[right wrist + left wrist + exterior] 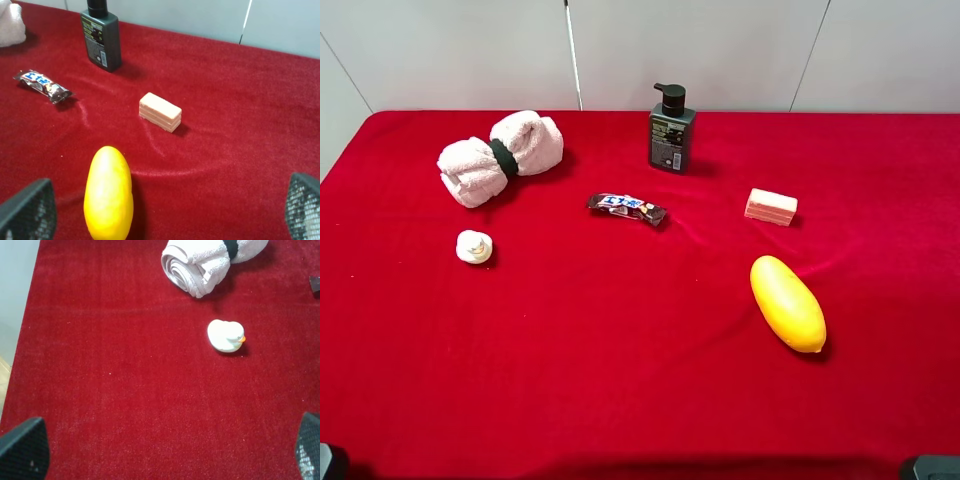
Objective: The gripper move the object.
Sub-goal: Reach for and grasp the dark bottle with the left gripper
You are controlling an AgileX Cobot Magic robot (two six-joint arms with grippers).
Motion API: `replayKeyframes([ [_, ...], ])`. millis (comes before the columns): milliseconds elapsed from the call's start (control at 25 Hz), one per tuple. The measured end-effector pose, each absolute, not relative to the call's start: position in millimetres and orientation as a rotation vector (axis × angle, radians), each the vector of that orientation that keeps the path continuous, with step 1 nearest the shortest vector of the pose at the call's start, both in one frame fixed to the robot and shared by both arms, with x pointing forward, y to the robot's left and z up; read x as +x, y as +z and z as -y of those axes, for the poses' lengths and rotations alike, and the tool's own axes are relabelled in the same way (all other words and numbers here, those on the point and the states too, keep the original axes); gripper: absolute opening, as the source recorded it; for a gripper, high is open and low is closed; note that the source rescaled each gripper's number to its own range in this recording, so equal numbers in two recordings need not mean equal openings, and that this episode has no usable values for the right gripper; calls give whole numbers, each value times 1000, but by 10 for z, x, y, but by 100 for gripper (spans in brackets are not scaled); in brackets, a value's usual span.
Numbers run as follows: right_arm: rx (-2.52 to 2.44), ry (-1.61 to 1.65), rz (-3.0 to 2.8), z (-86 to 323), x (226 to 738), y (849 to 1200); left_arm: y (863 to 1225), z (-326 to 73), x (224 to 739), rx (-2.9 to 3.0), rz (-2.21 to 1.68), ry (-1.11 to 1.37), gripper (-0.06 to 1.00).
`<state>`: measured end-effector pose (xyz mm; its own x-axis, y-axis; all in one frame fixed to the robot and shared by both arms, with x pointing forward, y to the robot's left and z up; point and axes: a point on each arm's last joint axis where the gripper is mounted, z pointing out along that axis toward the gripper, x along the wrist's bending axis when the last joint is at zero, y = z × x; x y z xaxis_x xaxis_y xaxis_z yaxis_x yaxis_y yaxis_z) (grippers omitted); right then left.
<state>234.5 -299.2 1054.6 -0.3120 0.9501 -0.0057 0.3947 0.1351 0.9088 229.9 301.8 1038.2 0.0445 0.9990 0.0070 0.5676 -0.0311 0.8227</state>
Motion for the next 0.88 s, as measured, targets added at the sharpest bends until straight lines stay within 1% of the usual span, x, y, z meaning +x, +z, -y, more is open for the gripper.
replayKeyframes([
  [880,1295,1146,-1796,2992,2345,10546,10382,-3018,2299,1674,-1595,844,97],
])
